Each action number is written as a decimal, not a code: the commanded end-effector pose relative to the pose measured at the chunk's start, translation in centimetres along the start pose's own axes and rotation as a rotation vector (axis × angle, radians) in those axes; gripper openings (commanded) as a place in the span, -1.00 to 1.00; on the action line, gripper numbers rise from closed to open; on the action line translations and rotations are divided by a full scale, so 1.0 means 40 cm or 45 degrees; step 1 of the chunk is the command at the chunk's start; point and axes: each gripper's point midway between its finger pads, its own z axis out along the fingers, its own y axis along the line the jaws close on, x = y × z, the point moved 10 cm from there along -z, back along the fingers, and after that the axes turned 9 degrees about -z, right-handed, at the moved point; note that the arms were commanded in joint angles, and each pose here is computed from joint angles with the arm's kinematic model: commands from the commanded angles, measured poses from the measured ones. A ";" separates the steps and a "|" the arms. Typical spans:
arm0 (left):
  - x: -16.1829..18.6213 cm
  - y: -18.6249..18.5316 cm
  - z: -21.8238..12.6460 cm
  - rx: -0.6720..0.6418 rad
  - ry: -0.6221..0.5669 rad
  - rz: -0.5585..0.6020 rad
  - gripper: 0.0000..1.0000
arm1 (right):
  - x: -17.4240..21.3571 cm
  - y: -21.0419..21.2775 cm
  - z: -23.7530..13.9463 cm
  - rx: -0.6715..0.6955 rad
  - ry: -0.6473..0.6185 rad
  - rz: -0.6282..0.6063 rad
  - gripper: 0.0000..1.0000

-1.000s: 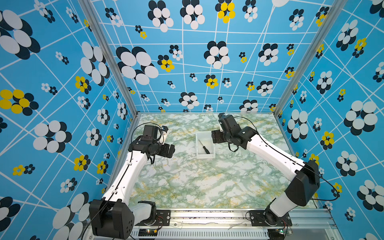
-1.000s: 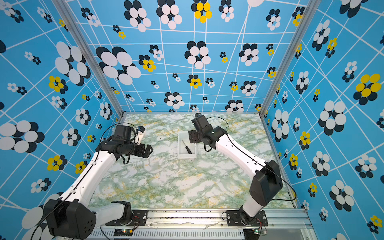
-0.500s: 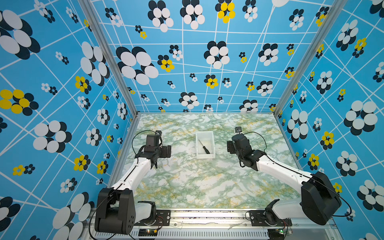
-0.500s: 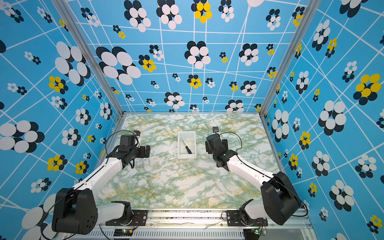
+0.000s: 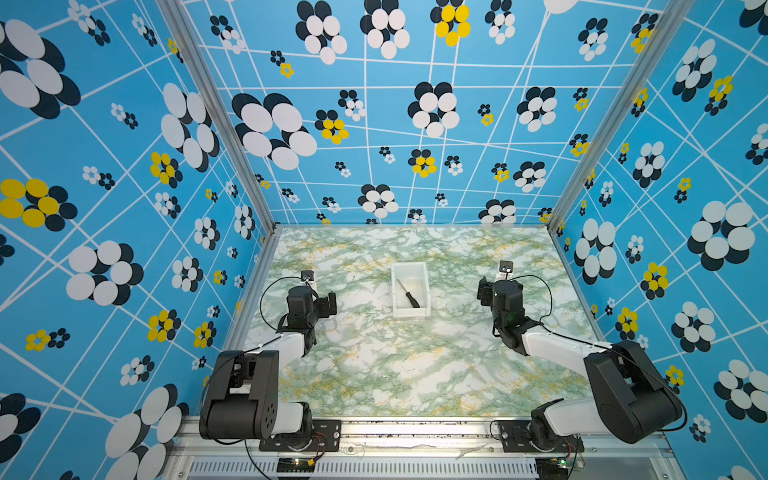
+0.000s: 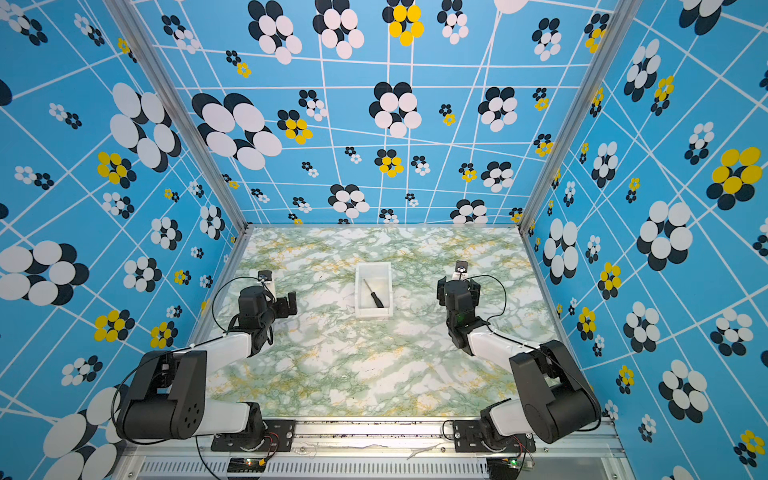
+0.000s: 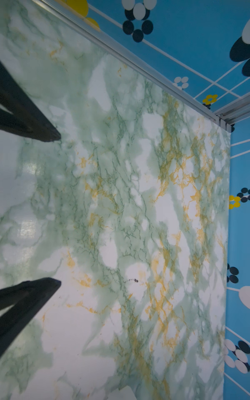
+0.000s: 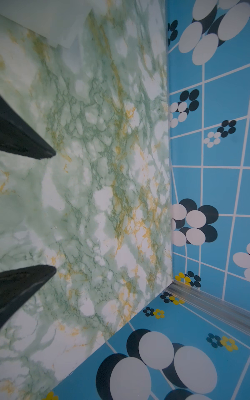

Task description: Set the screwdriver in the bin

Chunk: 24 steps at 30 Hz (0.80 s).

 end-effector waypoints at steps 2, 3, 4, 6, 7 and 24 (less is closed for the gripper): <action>-0.017 -0.003 -0.001 0.071 -0.209 -0.011 0.99 | -0.027 -0.046 -0.001 0.006 -0.091 0.056 0.59; -0.008 -0.003 -0.001 0.080 -0.230 -0.012 0.99 | -0.022 -0.059 0.000 0.037 -0.107 0.082 0.59; 0.001 -0.002 -0.002 0.089 -0.245 -0.010 0.98 | -0.019 -0.071 0.001 0.040 -0.120 0.097 0.58; 0.025 0.001 -0.003 0.106 -0.277 -0.005 0.99 | -0.010 -0.096 0.008 0.036 -0.157 0.122 0.58; 0.033 0.002 -0.003 0.114 -0.291 -0.001 0.99 | -0.005 -0.104 0.013 0.044 -0.158 0.112 0.58; 0.037 0.013 -0.001 0.064 -0.303 -0.038 0.98 | 0.140 -0.184 -0.012 0.078 -0.127 0.096 0.60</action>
